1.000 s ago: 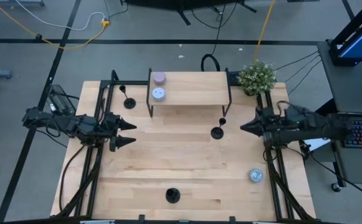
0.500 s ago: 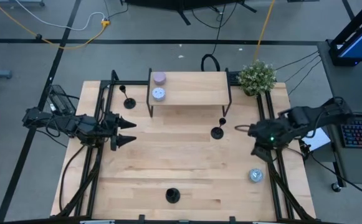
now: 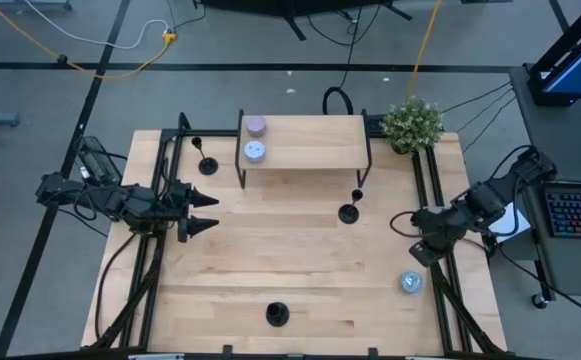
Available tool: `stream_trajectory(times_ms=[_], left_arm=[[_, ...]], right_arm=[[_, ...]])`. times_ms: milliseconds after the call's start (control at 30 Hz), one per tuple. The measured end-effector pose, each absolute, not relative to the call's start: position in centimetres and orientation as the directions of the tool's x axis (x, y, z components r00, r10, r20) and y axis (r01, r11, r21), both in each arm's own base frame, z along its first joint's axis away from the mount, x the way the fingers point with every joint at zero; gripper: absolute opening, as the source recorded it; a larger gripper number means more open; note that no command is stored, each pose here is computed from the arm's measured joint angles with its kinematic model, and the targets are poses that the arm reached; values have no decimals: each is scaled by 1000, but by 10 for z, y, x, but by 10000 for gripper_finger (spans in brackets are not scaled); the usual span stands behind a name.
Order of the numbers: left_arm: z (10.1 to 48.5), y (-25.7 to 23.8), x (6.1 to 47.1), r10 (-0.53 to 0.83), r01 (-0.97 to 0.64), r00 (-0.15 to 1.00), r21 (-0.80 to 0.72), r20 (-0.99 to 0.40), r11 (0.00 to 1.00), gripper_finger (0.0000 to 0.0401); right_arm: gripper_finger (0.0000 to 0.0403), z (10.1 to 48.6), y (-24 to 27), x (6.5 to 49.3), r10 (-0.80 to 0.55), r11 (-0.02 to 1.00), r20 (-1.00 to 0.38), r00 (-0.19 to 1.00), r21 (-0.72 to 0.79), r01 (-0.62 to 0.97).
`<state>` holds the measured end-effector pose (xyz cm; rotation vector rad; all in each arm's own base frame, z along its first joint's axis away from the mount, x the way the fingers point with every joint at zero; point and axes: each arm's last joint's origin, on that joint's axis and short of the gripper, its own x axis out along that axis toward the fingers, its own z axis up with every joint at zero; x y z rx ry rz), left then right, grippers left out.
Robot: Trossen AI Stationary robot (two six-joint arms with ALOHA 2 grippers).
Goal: Pick & Place candle stick holders
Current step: Put the blue patterned scented candle on the shelf
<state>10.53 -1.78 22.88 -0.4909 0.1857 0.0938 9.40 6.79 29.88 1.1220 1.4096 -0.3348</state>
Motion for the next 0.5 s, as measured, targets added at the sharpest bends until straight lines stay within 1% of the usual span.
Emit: stream_trajectory(times_ms=[133, 233, 367, 500], left_arm=[[228, -18, 105, 46, -140, 977, -464, -209, 875, 395], [228, -18, 105, 46, -141, 977, -468, -209, 872, 395], [228, -17, 105, 53, -147, 976, -467, -209, 872, 395], [228, -17, 105, 54, -148, 976, -468, -209, 871, 395]], right_arm=[[0, 296, 71, 92, 421, 539, -886, 196, 418, 732], [0, 289, 72, 91, 411, 537, -895, 172, 391, 748], [1, 279, 73, 90, 436, 523, -894, 104, 346, 779], [12, 270, 74, 88, 448, 530, -892, 51, 312, 788]])
